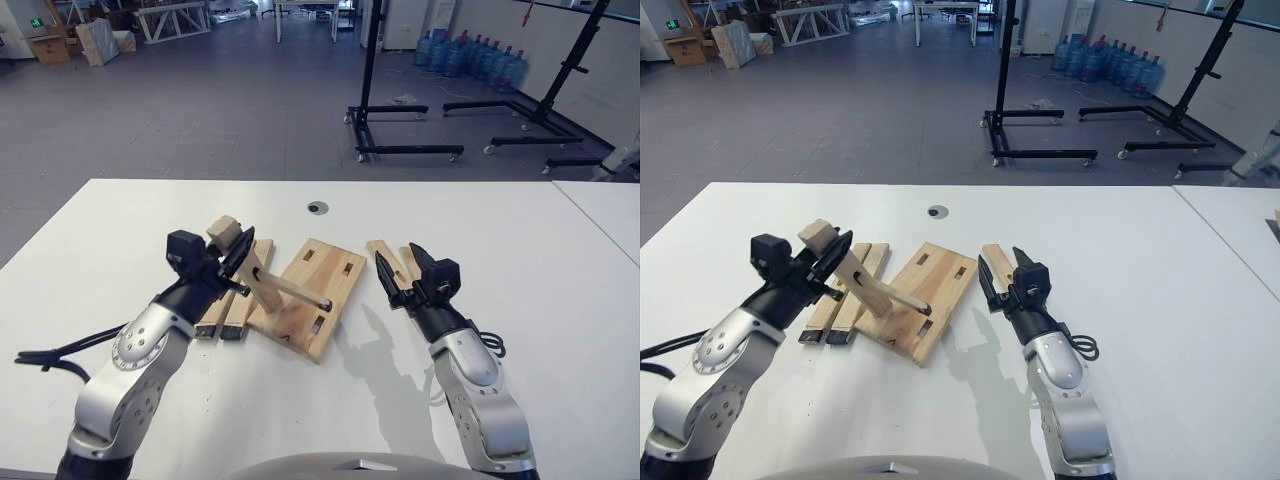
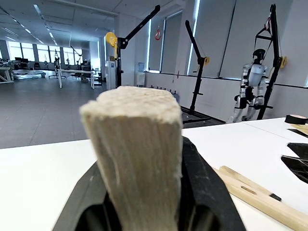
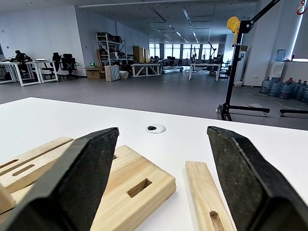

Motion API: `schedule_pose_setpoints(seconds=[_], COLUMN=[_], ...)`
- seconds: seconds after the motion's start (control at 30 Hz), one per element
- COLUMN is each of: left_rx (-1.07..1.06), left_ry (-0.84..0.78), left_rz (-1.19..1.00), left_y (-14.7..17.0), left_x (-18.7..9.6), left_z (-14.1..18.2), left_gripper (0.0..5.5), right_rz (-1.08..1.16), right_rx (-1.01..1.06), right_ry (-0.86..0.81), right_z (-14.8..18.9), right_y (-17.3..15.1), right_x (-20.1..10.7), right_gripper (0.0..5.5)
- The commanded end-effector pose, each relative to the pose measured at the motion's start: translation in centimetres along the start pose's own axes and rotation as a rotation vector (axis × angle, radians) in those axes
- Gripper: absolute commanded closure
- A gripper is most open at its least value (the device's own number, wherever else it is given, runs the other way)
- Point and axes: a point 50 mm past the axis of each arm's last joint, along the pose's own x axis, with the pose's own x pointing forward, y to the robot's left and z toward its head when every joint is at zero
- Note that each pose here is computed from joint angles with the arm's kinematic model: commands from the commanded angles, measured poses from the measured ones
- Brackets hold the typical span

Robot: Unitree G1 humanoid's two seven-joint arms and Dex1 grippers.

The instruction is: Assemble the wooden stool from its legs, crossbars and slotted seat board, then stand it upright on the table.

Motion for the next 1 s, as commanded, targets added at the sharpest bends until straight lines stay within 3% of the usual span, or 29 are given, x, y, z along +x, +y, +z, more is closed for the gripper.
schedule_pose_setpoints(seconds=[0.03, 0.2, 0.43, 0.5, 0.67, 0.73, 0.8, 0.9, 1.0], left_rx=[0.072, 0.023, 0.025, 0.014, -0.092, -0.055, -0.061, -0.097, -0.095], left_ry=[0.122, 0.030, -0.130, -0.132, -0.265, -0.144, 0.068, 0.362, 0.567], left_rz=[0.070, 0.062, 0.005, 0.033, 0.298, 0.340, 0.323, 0.250, 0.144], left_y=[0.3, -0.7, -0.6, 0.4, 8.0, 9.8, 10.4, 10.1, 8.9], left_x=[1.9, 2.9, 4.5, 4.6, 3.9, 3.4, 2.6, 0.4, -1.7], left_z=[-2.1, -0.3, 5.0, 5.7, 11.2, 9.8, 6.1, 0.8, -1.8], left_gripper=[4.49, 4.49, 3.16, 2.83, 2.77, 2.77, 2.77, 2.77, 2.77], right_rz=[-0.003, -0.011, -0.023, -0.022, -0.025, -0.025, -0.022, -0.026, -0.031], right_rx=[-0.019, -0.026, -0.012, -0.011, -0.019, -0.023, -0.025, -0.025, -0.028], right_ry=[-0.019, -0.018, -0.019, -0.019, -0.009, 0.000, 0.007, 0.018, 0.030], right_z=[0.2, 0.0, -0.3, -0.3, -0.6, -0.8, -0.9, -1.1, -1.2], right_y=[-0.1, -0.3, 0.1, 0.2, 0.0, 0.0, 0.1, 0.1, 0.1], right_x=[0.9, 1.0, 1.0, 1.1, 0.8, 0.7, 0.7, 0.4, 0.2], right_gripper=[2.12, 2.12, 2.12, 2.12, 2.12, 2.12, 2.12, 2.12, 2.12])
